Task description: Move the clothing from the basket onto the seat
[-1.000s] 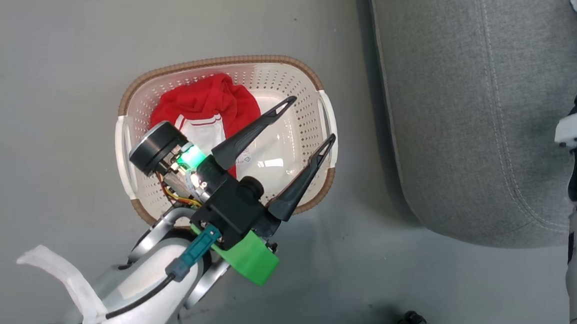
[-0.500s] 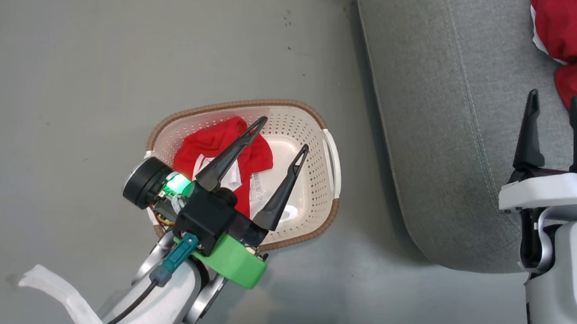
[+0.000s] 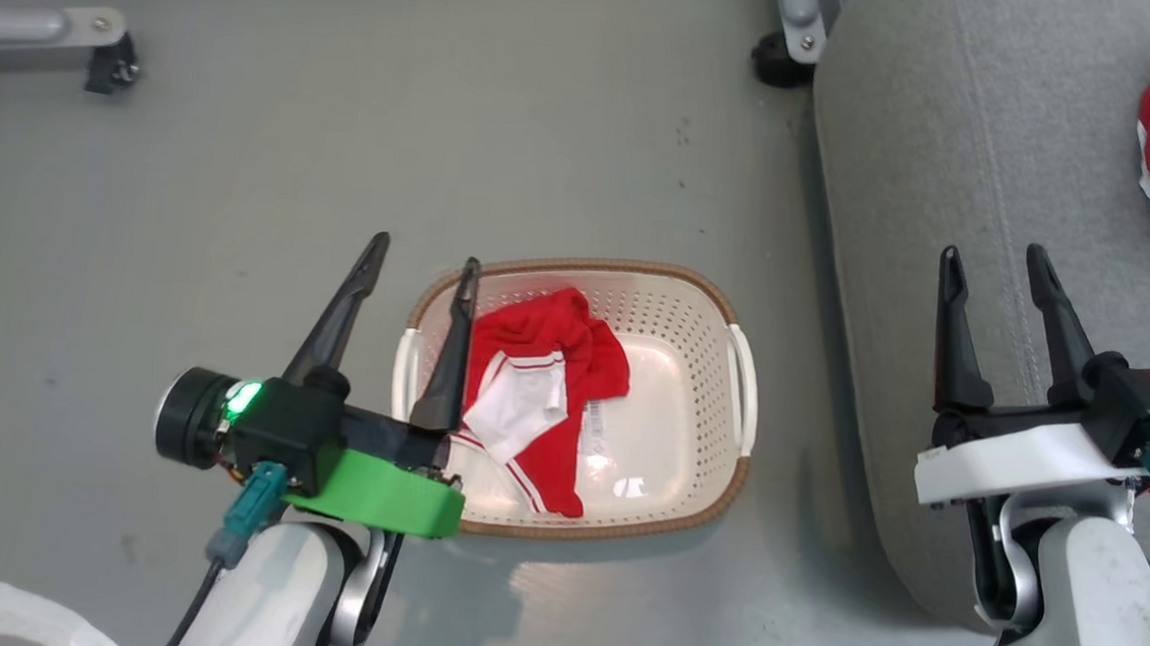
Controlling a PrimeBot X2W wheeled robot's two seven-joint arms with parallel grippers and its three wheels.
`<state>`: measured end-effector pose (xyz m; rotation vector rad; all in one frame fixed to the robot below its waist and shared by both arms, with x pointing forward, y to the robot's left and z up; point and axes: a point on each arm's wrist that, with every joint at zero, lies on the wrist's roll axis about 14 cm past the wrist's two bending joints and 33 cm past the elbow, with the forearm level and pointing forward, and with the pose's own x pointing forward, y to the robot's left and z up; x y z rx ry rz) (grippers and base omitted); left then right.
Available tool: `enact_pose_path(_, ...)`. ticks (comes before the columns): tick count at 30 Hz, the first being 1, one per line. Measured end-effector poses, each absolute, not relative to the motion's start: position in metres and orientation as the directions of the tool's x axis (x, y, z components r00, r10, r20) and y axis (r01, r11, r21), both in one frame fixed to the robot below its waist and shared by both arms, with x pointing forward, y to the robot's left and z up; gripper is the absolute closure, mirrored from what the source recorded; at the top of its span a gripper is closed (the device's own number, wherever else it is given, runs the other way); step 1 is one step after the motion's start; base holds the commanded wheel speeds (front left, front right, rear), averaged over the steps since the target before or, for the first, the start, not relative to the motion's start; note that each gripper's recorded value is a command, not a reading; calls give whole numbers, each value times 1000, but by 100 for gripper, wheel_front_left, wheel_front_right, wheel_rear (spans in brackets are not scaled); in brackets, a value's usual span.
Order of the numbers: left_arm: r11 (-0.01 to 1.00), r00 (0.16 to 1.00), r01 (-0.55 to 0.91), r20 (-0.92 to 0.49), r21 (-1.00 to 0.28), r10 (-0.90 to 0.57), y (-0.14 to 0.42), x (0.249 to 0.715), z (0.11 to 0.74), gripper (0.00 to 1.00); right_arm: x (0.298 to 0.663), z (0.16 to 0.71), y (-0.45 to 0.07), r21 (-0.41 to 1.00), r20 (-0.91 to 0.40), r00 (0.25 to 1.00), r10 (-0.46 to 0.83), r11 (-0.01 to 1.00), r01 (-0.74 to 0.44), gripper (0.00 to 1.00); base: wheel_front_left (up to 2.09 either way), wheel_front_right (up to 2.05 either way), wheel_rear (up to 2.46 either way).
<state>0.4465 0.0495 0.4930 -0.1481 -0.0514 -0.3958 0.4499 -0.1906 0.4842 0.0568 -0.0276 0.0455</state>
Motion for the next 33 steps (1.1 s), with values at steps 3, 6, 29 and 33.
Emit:
enact_pose_path(3, 942, 950, 308, 98, -133, -297, 73, 445, 503, 0, 447, 491, -177, 61, 35, 996, 82, 995, -84, 0, 0, 0, 0)
enact_pose_path(6, 966, 972, 225, 99, -127, -213, 100, 438, 507, 0, 441, 497, -165, 61, 34, 993, 115, 991, -117, 0, 0, 0, 0)
enact_pose_path(29, 992, 996, 66, 66, -106, -59, 162, 373, 502, 0, 389, 515, -138, 80, 22, 981, 192, 978, -194, 0, 0, 0, 0)
enact_pose_path(33, 992, 997, 67, 55, -108, -61, 161, 367, 499, 0, 382, 516, -137, 83, 18, 981, 194, 977, -194, 0, 0, 0, 0)
